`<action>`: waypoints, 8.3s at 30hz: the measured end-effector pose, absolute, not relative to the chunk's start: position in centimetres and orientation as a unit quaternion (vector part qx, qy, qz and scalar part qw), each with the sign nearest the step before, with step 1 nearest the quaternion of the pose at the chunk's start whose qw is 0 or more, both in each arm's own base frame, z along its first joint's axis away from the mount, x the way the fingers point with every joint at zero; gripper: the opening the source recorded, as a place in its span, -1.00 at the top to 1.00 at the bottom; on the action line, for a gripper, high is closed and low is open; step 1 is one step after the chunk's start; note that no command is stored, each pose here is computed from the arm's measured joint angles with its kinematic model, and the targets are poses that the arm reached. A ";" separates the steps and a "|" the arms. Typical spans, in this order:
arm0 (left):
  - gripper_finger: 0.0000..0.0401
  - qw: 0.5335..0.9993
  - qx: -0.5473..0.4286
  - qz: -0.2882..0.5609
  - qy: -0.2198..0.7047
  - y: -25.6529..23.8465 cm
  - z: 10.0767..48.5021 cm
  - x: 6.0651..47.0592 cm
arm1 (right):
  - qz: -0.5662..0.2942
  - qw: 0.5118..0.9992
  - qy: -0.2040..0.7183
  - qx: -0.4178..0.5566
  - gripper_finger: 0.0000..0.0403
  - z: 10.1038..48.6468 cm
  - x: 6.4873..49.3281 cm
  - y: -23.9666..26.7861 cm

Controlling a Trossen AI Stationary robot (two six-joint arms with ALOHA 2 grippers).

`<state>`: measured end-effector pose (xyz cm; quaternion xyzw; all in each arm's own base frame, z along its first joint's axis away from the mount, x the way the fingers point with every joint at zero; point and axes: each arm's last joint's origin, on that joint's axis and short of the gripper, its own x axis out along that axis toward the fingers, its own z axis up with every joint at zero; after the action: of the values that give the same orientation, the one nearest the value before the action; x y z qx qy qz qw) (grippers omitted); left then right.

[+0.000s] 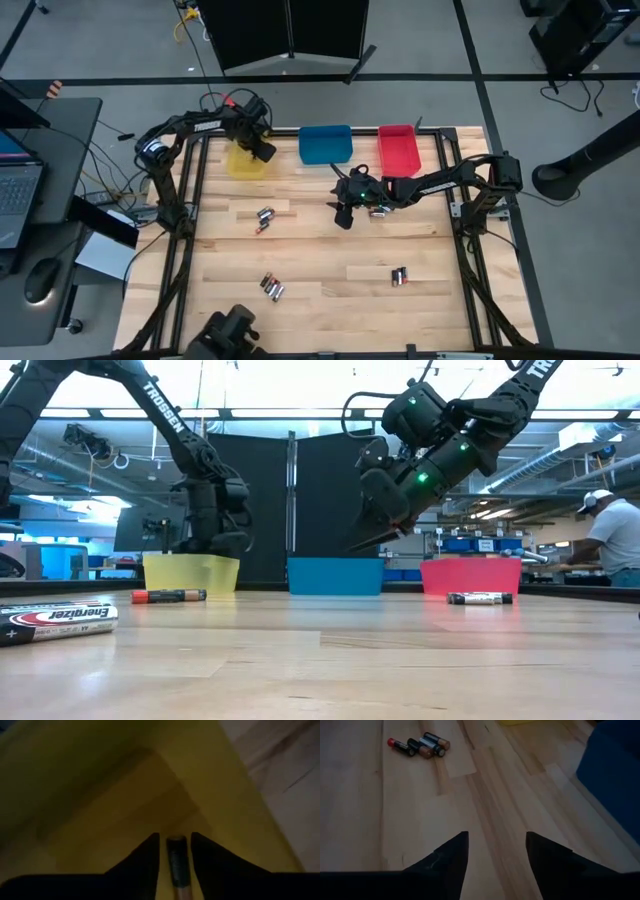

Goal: Sort batteries
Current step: Put the black battery into the yellow bin, then put the black orange battery into the blue bin

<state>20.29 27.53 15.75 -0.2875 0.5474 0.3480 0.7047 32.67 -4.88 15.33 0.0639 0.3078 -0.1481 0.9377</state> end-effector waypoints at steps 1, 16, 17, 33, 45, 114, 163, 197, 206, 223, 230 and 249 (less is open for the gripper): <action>0.32 0.706 -0.286 0.347 0.547 27.5 15.8 20.4 | -0.148 0.938 0.308 0.061 -0.07 15.3 32.7 -4.9; 0.30 0.763 -0.184 0.423 0.453 26.9 21.3 21.3 | -0.148 0.955 0.255 0.029 0.08 16.5 33.1 -5.6; 0.33 0.776 -0.173 0.427 0.432 26.8 21.9 21.4 | -0.150 0.956 0.252 0.027 0.16 16.7 33.0 -5.9; 0.97 0.967 -0.045 0.240 0.070 19.7 21.0 21.2 | -0.125 0.970 0.210 0.009 0.96 17.5 31.7 -12.1; 0.96 0.991 0.011 0.119 -0.054 17.8 22.3 20.9 | -0.079 0.992 0.091 0.030 0.96 19.7 31.0 -15.0; 0.96 0.927 -0.153 0.083 0.334 1.4 18.9 19.8 | -0.134 0.863 0.472 0.124 0.90 19.6 23.0 -1.2; 0.16 0.797 -0.214 0.235 0.514 -1.7 14.1 19.9 | -0.107 0.885 0.449 0.062 0.92 19.9 23.5 -1.1; 0.78 0.888 -0.142 0.109 0.424 -1.3 24.5 25.7 | -0.105 0.897 0.425 0.063 0.92 20.3 23.9 -1.1; 0.78 0.904 -0.039 0.135 0.404 9.2 28.8 29.6 | -0.104 0.904 0.409 0.065 0.91 20.5 24.2 -1.1; 0.78 0.860 -0.025 0.081 0.503 26.9 24.3 38.7 | -0.096 0.904 0.412 0.058 0.93 20.4 24.2 -0.8; 0.78 0.847 -0.040 0.060 0.527 28.6 21.0 39.9 | -0.098 0.904 0.411 0.064 0.91 20.4 24.2 -0.7; 0.43 0.815 -0.020 0.066 0.575 28.8 18.3 40.0 | -0.107 0.902 0.409 0.085 0.90 20.4 24.2 -0.7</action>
<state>40.05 28.79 18.32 -0.0200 0.5751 0.0661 0.8151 24.16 -0.69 20.44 0.0847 0.4090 -0.1069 0.9023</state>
